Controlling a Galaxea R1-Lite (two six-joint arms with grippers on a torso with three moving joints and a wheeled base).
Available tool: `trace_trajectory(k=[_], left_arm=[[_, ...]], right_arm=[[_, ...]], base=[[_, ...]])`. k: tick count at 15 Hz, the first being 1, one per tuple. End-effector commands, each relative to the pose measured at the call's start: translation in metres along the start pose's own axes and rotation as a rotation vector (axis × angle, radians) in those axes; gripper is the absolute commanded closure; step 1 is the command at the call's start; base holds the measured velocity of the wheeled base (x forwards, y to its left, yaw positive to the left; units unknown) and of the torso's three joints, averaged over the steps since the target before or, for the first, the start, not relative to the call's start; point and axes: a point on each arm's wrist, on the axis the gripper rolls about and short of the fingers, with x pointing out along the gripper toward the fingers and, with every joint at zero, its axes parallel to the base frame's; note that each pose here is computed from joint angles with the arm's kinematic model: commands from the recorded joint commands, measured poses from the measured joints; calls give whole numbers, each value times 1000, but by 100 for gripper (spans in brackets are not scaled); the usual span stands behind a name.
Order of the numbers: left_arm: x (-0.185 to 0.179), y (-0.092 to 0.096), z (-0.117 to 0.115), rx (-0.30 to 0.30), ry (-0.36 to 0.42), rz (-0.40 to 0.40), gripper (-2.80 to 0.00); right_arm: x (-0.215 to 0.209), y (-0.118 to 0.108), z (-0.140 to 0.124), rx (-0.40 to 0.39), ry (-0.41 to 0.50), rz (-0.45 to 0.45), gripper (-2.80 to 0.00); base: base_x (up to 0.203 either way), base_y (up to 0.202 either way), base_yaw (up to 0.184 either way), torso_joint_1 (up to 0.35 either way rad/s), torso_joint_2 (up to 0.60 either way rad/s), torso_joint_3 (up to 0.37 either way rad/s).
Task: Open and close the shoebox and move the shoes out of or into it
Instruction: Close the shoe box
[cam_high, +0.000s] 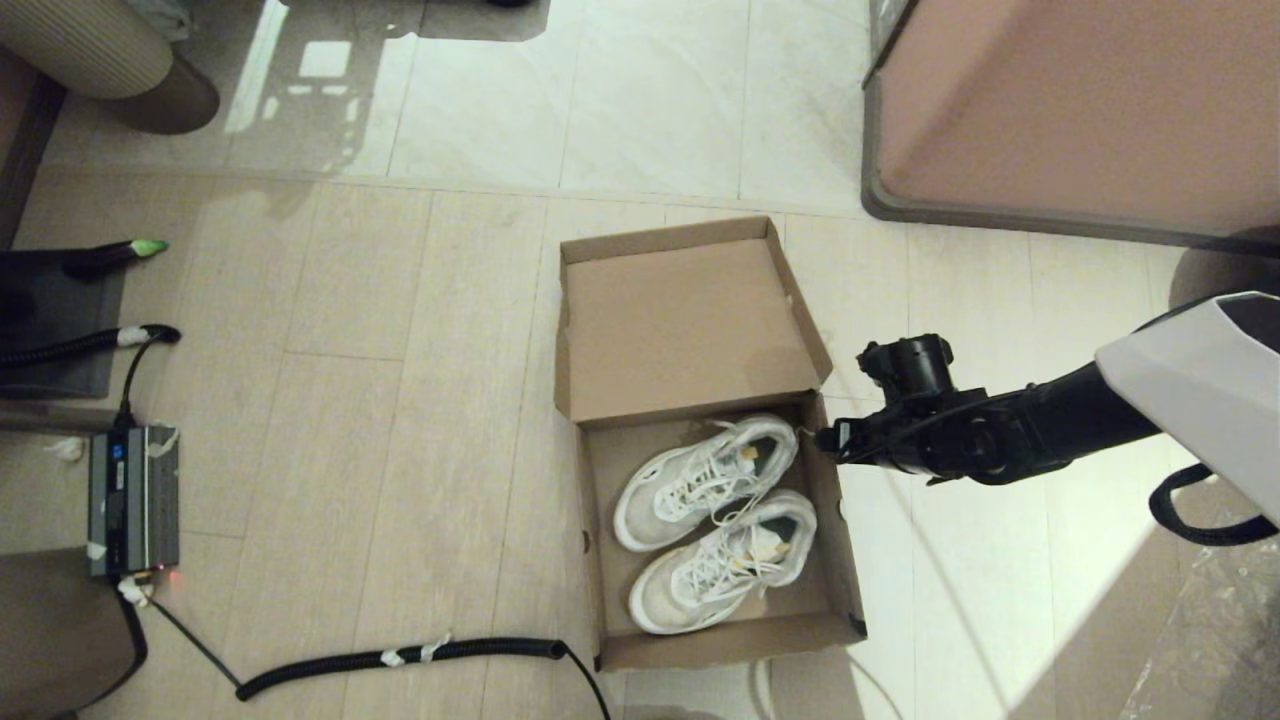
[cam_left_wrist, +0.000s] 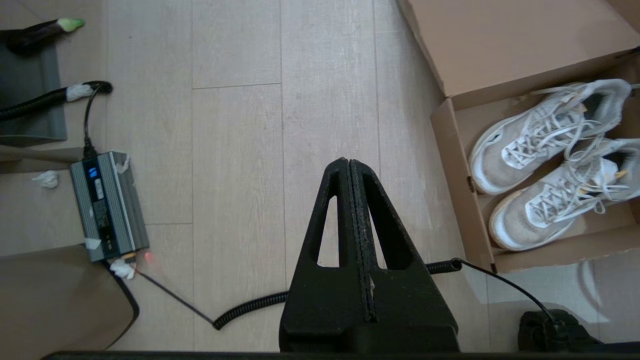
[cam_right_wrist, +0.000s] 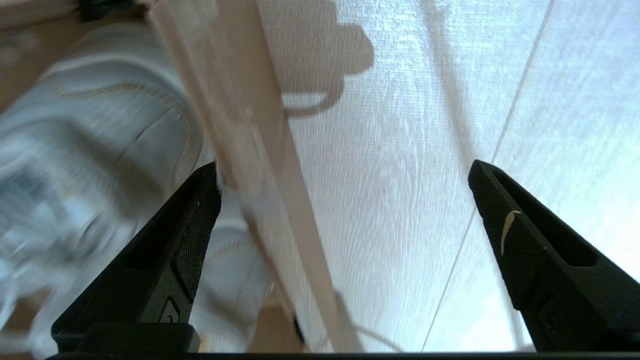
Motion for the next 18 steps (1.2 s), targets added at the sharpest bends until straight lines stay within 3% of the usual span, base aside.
trace_trajectory(k=[1,9,12,16,18], left_arm=[[0,0,0,1,0,0,0],[0,0,-1,1,3,-3,0],[0,0,-1,1,-1,-6,0],[0,0,1,1,-5,-11,0],[5,0,5,1,9,-29,0]], right_arm=[[19,3,-7,-4,12,-21,-280],[3,1,1,-10,-8,-28,-280],[-13,-5,-9,-56,39,-30,-280],[-57,-8,10,-25,-1,121,-280],[-71,-12,20,49,-32,140,-280]], base=[[0,0,0,0,0,0],[0,0,0,0,0,0],[0,0,0,0,0,0],[0,0,0,0,0,0],[0,0,0,0,0,0]])
